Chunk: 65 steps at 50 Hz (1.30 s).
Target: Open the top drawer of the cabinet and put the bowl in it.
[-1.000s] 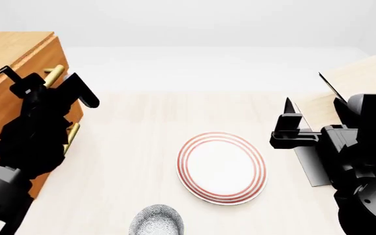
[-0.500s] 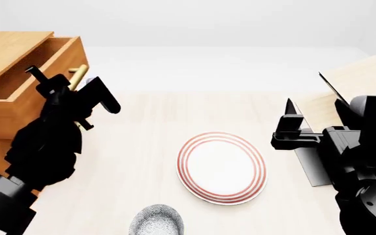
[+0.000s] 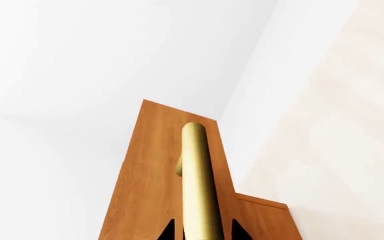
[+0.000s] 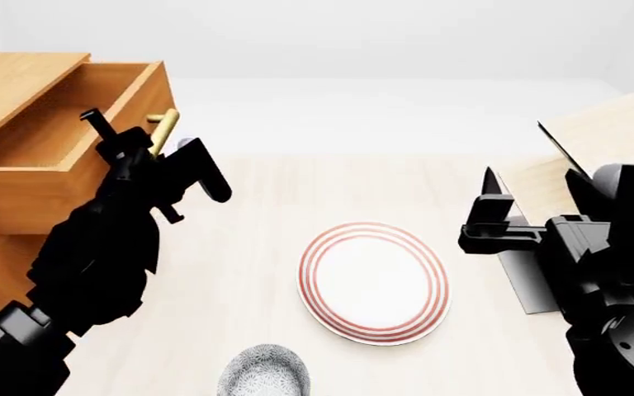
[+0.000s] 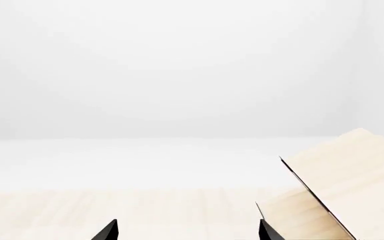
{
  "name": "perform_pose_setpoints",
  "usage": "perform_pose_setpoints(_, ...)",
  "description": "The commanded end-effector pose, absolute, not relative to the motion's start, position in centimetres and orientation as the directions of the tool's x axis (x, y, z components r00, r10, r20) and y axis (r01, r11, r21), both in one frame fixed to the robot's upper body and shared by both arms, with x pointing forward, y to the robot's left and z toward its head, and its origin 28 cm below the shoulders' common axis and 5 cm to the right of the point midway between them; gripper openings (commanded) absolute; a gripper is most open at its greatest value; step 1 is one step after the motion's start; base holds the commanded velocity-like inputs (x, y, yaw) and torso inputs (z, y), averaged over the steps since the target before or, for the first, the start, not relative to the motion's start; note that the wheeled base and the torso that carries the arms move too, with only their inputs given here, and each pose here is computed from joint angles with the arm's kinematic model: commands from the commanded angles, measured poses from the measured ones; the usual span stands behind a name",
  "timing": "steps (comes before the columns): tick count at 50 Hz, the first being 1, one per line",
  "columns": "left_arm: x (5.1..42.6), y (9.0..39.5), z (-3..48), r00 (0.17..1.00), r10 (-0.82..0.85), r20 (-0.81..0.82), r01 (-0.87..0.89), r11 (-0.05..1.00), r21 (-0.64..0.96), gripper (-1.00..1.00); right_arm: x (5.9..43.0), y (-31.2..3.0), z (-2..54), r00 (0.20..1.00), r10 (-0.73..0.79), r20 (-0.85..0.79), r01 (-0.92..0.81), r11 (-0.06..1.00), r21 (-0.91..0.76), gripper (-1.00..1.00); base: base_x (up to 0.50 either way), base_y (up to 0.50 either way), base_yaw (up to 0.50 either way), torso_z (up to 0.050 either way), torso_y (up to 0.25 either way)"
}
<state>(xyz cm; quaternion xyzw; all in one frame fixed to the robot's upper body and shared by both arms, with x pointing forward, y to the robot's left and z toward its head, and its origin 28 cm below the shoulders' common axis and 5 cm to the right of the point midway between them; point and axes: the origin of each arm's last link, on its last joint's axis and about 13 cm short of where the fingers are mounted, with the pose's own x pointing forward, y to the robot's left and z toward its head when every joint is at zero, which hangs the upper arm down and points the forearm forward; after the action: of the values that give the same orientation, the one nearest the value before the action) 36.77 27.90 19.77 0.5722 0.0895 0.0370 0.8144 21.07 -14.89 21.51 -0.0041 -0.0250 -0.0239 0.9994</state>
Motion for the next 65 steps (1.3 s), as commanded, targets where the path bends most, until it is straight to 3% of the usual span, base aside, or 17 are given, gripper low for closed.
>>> perform_pose_setpoints(1,36.5,27.9,20.2,0.984,0.171,-0.042,-0.019,0.34,0.94,-1.0,21.1,-15.0,21.3,0.998,-0.046,0.042,0.046,0.999,0.003,1.0,0.0,0.0,0.0,0.0,0.01)
perform_pose_setpoints(5,36.5,27.9,20.1,0.985,0.164,-0.046,-0.013,0.345,0.938,-1.0,21.1,-14.9,21.3,0.998,-0.043,0.041,0.042,0.999,0.009,1.0,0.0,0.0,0.0,0.0,0.01)
perform_pose_setpoints(6,36.5,27.8,20.1,0.986,0.162,-0.047,-0.012,0.347,0.938,1.0,21.1,-14.9,21.3,0.998,-0.042,0.042,0.042,0.999,0.01,1.0,0.0,0.0,0.0,0.0,0.0)
perform_pose_setpoints(18,35.4,26.7,21.6,0.997,0.065,-0.029,0.002,0.372,0.928,1.0,21.2,-14.8,21.5,0.998,-0.037,0.044,0.037,0.999,0.013,1.0,0.0,0.0,0.0,0.001,0.001)
perform_pose_setpoints(29,33.4,24.8,26.9,0.996,-0.088,0.022,0.032,0.56,0.828,1.0,21.1,-14.9,22.1,0.998,-0.036,0.057,0.035,0.999,0.011,1.0,0.0,0.0,0.0,0.0,0.0)
perform_pose_setpoints(38,32.4,24.7,32.9,0.987,-0.109,0.119,0.01,0.777,0.629,1.0,20.9,-14.9,22.3,0.997,-0.031,0.064,0.03,0.999,0.01,1.0,0.0,0.0,0.0,0.0,0.0)
perform_pose_setpoints(47,32.8,25.6,35.9,0.994,-0.073,0.079,0.044,0.948,0.315,1.0,20.8,-14.9,22.4,0.997,-0.029,0.069,0.028,1.0,0.014,1.0,0.0,0.0,0.0,0.0,0.0)
perform_pose_setpoints(56,33.9,26.7,36.3,1.0,0.003,0.001,-0.004,0.985,0.174,1.0,20.8,-14.9,22.4,0.997,-0.031,0.072,0.029,0.999,0.02,1.0,0.0,0.0,0.0,0.0,0.0)
perform_pose_setpoints(65,35.1,27.9,34.0,0.996,0.046,-0.074,-0.032,0.983,0.179,1.0,20.8,-14.9,22.2,0.997,-0.033,0.068,0.032,0.999,0.019,1.0,0.0,0.0,0.0,0.0,0.0)
